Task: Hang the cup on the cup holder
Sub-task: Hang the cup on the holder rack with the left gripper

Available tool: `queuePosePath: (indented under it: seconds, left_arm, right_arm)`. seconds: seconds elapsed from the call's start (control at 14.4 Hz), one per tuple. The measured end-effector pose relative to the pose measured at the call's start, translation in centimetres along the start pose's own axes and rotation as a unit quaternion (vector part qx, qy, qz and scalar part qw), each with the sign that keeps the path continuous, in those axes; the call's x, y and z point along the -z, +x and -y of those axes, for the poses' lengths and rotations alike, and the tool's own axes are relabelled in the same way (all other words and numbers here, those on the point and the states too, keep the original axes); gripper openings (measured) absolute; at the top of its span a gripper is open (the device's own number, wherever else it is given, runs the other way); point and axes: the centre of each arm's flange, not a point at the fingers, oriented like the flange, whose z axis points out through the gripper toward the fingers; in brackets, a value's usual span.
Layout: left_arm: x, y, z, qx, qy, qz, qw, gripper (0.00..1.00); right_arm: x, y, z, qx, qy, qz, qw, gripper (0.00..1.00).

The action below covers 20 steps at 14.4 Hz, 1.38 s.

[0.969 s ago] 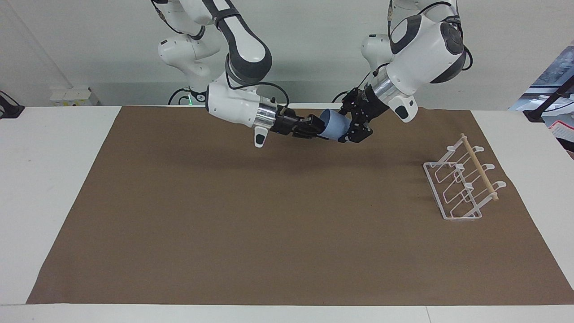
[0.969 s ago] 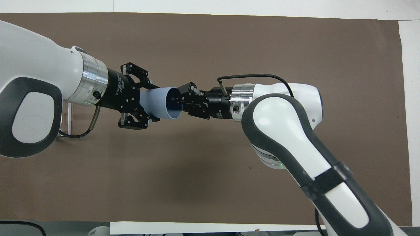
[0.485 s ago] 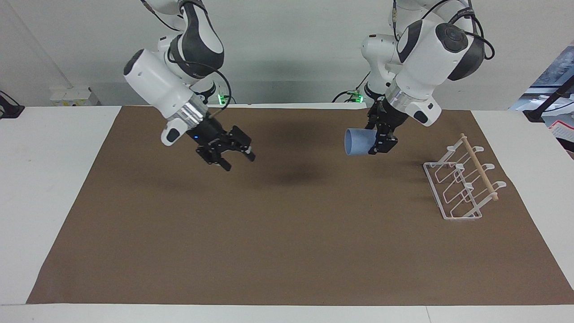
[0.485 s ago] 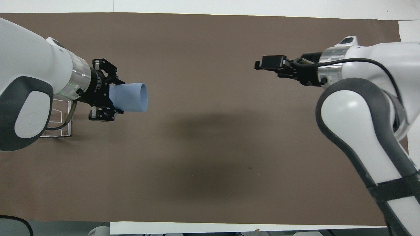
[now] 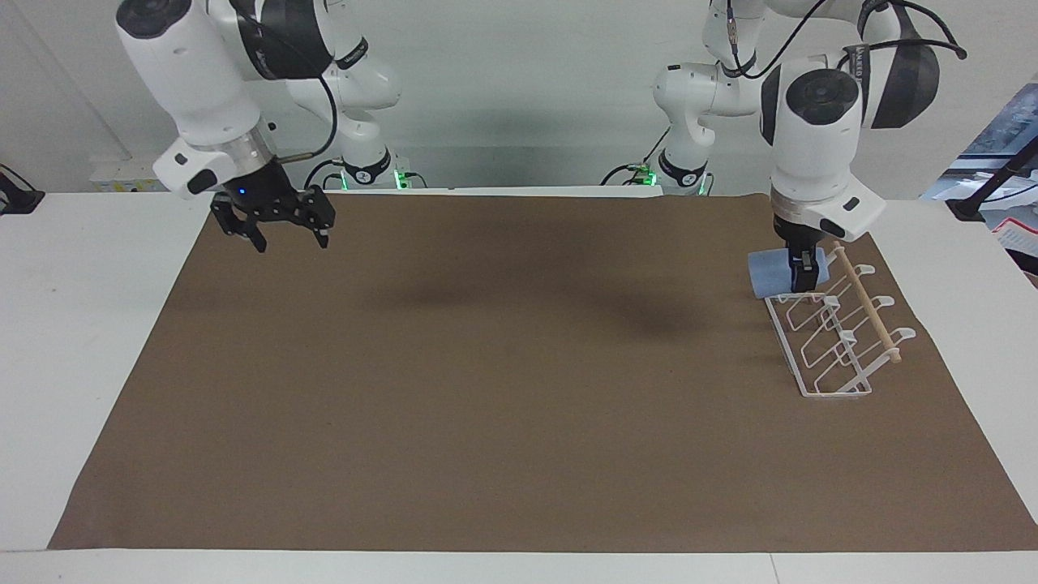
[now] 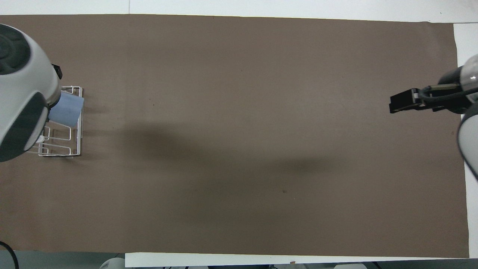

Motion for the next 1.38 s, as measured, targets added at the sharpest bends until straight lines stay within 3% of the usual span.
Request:
queuePosePath:
  seconds: [0.14, 0.28, 0.42, 0.55, 0.69, 0.97, 1.18, 1.38]
  left_arm:
    - [-0.8, -2.5, -0.9, -0.014, 0.026, -0.124, 0.992, 0.78]
    - [-1.9, -4.1, -1.8, -0.009, 0.047, -0.223, 0.974, 0.78]
    - [-3.8, -4.5, -3.1, 0.019, 0.041, -0.283, 0.958, 0.78]
    - [-6.0, -5.1, -4.4, 0.046, 0.031, -0.321, 0.946, 0.78]
    - [-8.1, -5.9, -5.6, 0.059, 0.026, -0.343, 0.937, 0.78]
    - [-10.7, -5.9, -6.7, 0.073, 0.034, -0.350, 0.933, 0.78]
    - [-13.3, -6.2, -7.2, 0.066, 0.044, -0.345, 0.935, 0.78]
    - [-14.4, -6.6, -7.9, 0.050, 0.031, -0.328, 0.943, 0.82]
  right_arm:
    - [0.7, 0.0, -1.4, 0.000, 0.001, 0.019, 1.000, 1.00]
    - [0.4, 0.4, -0.6, 0.009, -0.002, 0.035, 0.999, 1.00]
    - [0.5, 0.5, -0.2, 0.013, -0.002, 0.040, 0.999, 1.00]
    - [0.8, -0.1, -0.7, 0.008, -0.002, 0.047, 0.999, 1.00]
    - [1.0, -0.9, -1.2, 0.003, -0.002, 0.060, 0.998, 1.00]
    - [0.7, -1.4, -1.3, 0.002, -0.002, 0.069, 0.998, 1.00]
    - [0.5, -1.4, -1.0, 0.005, -0.004, 0.071, 0.997, 1.00]
    - [0.5, -1.4, -1.5, 0.001, -0.004, 0.071, 0.997, 1.00]
